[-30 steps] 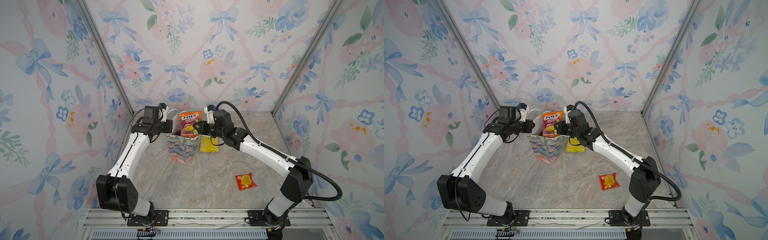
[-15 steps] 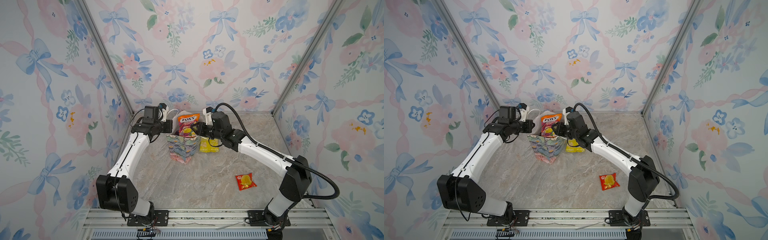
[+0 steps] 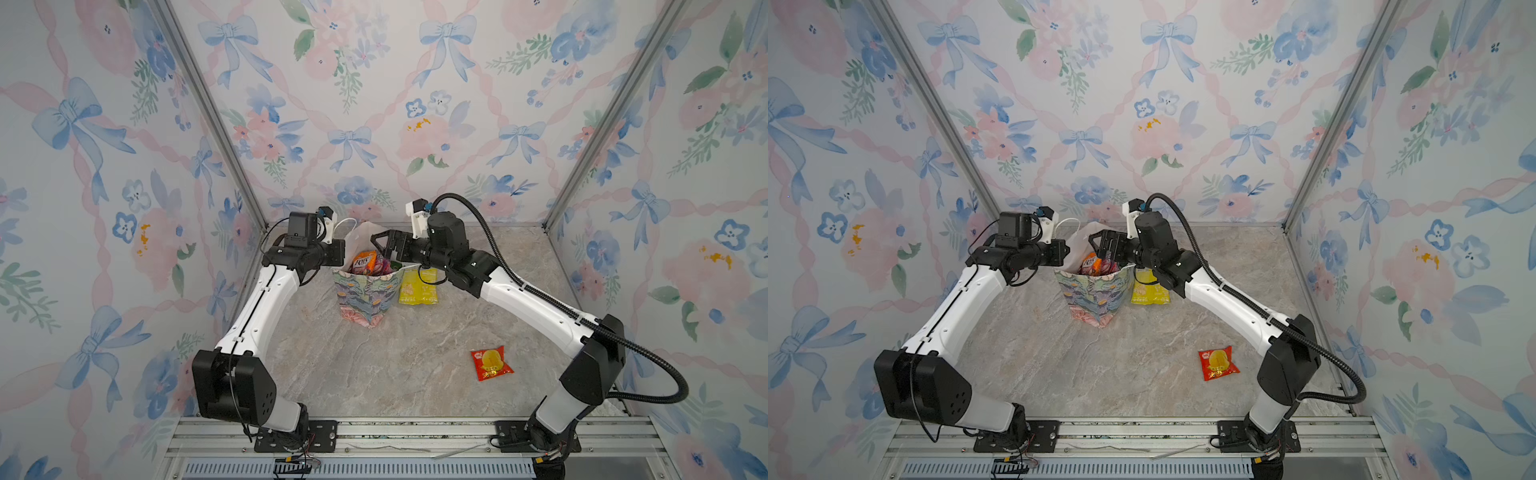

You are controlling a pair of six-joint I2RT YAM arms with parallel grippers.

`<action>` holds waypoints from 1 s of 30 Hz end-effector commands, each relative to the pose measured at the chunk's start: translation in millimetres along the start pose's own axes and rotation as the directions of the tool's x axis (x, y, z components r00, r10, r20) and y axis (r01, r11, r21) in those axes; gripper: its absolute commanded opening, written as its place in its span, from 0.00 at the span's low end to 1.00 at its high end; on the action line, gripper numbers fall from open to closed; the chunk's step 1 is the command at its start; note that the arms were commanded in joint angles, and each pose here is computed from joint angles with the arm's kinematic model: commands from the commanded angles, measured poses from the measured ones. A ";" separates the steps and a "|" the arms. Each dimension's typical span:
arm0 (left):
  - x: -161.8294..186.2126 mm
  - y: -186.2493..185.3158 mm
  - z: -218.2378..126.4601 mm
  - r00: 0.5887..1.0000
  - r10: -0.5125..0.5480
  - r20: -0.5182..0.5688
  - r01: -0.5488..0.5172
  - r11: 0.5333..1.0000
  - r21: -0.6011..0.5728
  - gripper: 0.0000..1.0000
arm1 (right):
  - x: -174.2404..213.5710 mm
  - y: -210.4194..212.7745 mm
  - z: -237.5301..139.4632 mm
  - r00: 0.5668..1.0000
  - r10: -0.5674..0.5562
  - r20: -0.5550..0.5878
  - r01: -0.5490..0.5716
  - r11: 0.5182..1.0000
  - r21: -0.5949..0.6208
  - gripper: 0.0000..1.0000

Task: Place the snacks into the paper bag
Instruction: 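Lower the orange packet into the bag and open the right gripper, then move the right gripper down to the yellow snack packet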

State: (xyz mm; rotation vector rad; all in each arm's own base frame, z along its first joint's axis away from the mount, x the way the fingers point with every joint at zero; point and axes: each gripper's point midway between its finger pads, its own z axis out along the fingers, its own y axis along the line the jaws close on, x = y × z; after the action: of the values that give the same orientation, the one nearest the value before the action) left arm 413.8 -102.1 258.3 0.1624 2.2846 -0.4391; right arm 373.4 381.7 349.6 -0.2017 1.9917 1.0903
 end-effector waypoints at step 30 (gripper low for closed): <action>17.8 9.4 9.0 0.998 -0.005 -0.063 0.004 1.000 -0.021 0.00 | 34.9 -237.4 -88.5 0.980 0.190 -0.055 -0.148 0.887 0.437 0.97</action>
State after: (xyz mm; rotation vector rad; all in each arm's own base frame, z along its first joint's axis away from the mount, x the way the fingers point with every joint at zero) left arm 413.9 -102.1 257.8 0.1623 2.2854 -0.4391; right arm 416.9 179.5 227.0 0.1815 2.2432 0.7426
